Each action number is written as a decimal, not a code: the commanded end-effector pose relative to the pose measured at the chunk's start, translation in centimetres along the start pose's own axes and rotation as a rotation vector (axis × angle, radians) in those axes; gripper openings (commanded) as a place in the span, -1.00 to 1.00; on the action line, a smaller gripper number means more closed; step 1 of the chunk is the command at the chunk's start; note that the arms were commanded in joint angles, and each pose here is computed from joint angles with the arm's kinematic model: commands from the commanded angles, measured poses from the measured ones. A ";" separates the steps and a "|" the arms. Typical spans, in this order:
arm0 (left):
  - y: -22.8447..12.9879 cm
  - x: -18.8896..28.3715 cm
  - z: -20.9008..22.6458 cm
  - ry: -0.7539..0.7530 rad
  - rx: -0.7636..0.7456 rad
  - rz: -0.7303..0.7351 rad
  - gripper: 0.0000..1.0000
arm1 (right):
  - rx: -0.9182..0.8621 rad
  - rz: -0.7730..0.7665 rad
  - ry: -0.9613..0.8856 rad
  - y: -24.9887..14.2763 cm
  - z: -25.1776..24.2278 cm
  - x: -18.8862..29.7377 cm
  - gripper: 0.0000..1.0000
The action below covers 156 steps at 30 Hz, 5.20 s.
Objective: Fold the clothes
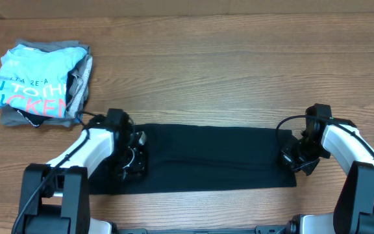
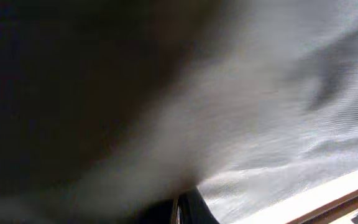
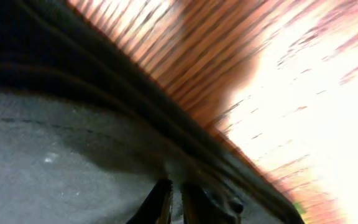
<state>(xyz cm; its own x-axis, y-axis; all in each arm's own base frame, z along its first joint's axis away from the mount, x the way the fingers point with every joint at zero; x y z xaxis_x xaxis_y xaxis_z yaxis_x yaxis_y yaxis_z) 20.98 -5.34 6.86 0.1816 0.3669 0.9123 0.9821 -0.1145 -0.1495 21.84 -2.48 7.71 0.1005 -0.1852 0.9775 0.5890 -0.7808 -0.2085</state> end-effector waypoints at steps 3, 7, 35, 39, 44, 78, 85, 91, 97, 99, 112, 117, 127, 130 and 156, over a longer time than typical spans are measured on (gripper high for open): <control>0.3 1.5 2.7 0.060 0.133 -0.006 -0.92 | -0.064 -0.167 -0.099 2.6 -1.5 0.8 -0.77; 1.2 3.4 1.0 -0.080 0.060 -0.046 -0.92 | 0.102 -0.050 0.101 2.1 0.4 1.4 -0.70; -2.4 3.2 7.7 0.187 0.441 -0.104 -0.87 | -0.155 -0.224 0.010 2.6 -1.9 1.3 -0.61; -2.2 5.1 9.9 0.177 0.493 -0.165 -0.92 | -0.155 -0.218 0.016 2.6 -1.9 1.3 -0.61; -1.3 7.4 10.0 0.154 0.469 -0.198 -0.91 | -0.047 -0.156 0.073 2.1 -1.2 1.6 -0.58; 3.4 3.9 7.9 0.229 0.275 -0.511 -0.92 | -0.047 -0.238 0.283 5.5 4.6 -4.3 -0.92; 6.0 5.5 7.2 0.156 0.196 -0.679 -0.92 | -0.119 -0.341 0.411 9.2 5.2 -2.4 -0.92; 8.2 8.8 6.0 0.103 0.126 -0.761 -0.91 | 0.172 -0.234 0.583 8.8 7.4 2.0 -0.40; 9.1 14.0 4.3 0.133 0.035 -0.709 -0.66 | 0.191 -0.186 0.569 7.7 5.5 7.9 -0.26; 8.8 15.3 3.6 0.131 -0.002 -0.677 -0.49 | 0.158 -0.155 0.541 7.2 4.4 8.7 -0.09; 6.2 17.2 1.8 0.113 -0.081 -0.488 -0.36 | 0.182 -0.035 0.411 5.9 0.7 7.6 -0.26; 5.0 15.5 1.9 0.088 -0.056 -0.406 -0.66 | 0.094 0.052 0.267 3.5 0.8 5.8 -0.82; 4.1 11.6 2.8 0.062 -0.016 -0.352 -0.65 | -0.160 -0.044 0.139 1.9 0.7 -2.2 -0.92; 4.1 11.6 2.8 0.062 -0.016 -0.352 -0.64 | -0.174 -0.073 0.170 2.2 1.5 -3.3 -0.92; 4.8 11.9 3.2 0.103 -0.040 -0.392 0.21 | 0.439 -0.015 0.473 7.1 2.2 6.1 0.50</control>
<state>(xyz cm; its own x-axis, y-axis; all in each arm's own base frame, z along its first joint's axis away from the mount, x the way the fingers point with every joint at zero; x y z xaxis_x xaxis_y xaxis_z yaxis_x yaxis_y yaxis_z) 28.01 1.51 15.80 -0.2154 0.3033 0.9282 0.9737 -0.0055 0.2277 27.59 -8.08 13.28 -0.2194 -0.4223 0.8795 0.7979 -0.5965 -0.0873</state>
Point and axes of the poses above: each gripper's point midway between its finger pads, its own x axis back along the fingers, its own z axis along the line the jaws close on, y = z × x, the point moved 8 cm from there along x, back along the fingers, and after that the axes turned 10 degrees about -x, right-handed, at the moved point
